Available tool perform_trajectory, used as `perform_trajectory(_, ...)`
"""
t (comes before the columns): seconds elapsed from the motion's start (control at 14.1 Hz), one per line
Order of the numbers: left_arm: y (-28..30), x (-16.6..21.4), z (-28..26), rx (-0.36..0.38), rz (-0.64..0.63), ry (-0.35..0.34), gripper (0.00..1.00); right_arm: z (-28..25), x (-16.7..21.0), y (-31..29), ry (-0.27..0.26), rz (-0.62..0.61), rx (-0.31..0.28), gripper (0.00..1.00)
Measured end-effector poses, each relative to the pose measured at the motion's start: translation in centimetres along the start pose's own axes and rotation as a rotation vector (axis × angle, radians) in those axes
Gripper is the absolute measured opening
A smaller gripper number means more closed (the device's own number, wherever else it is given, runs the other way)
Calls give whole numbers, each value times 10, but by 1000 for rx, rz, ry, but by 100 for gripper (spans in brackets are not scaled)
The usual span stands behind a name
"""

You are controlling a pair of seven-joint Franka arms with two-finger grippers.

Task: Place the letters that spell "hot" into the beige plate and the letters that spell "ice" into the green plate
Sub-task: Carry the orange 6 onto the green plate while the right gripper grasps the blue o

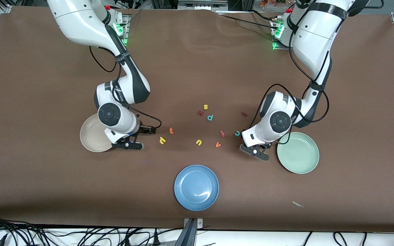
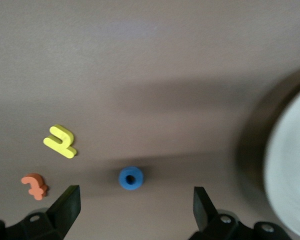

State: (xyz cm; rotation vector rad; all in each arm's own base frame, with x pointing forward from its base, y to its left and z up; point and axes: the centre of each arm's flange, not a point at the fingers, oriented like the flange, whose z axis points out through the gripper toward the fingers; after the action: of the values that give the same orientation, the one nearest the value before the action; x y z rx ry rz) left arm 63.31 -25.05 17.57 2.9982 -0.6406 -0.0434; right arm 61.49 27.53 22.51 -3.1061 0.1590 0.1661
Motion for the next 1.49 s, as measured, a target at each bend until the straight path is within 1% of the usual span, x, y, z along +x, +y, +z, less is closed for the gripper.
perform_trajectory(0.14,-1,-1,6,2,-1,8,59,8,-5,-5,17,0,11,100)
perform_trajectory(0.21,-3,-1,9,4,-3,14,57,14,-10,-6,16,-4,8,100)
perform_trajectory(0.28,-1,-1,8,3,-2,19,49,20,-14,-6,10,-7,4,100)
perform_trajectory(0.35,1,-1,7,1,1,21,37,27,-17,-5,3,-8,-2,100)
perform_trajectory(0.5,0,0,4,3,0,24,32,35,-21,-2,-9,-6,-10,98)
perform_trajectory(0.57,0,0,4,3,0,25,32,37,-22,-1,-12,-5,-11,98)
perform_trajectory(0.64,0,0,3,3,0,26,32,38,-22,-1,-12,-5,-12,94)
perform_trajectory(0.71,-1,0,1,4,-1,24,32,38,-22,-1,-12,-5,-12,94)
perform_trajectory(0.78,-2,0,-3,5,-3,19,29,39,-22,-1,-11,-5,-12,90)
perform_trajectory(0.92,-12,2,-22,14,-12,11,29,44,-22,0,-9,-4,-12,89)
perform_trajectory(0.99,-22,2,-36,30,-13,6,29,48,-21,0,-8,-4,-13,85)
perform_trajectory(1.06,-37,0,-50,55,-14,-2,29,50,-21,0,-6,-3,-13,78)
perform_trajectory(1.13,-53,-2,-61,78,-19,-8,29,52,-21,0,-6,-3,-13,77)
perform_trajectory(1.21,-69,-5,-69,96,-27,-9,29,52,-21,0,-6,-3,-13,71)
perform_trajectory(1.28,-86,-8,-73,111,-38,-11,29,52,-20,0,-5,-3,-12,70)
perform_trajectory(1.35,-104,-11,-74,131,-45,-15,29,51,-20,0,-3,-3,-11,63)
perform_trajectory(1.42,-121,-15,-75,153,-48,-21,29,50,-20,-1,-1,-3,-10,63)
perform_trajectory(1.49,-136,-19,-75,172,-50,-27,29,50,-19,-1,0,-2,-9,57)
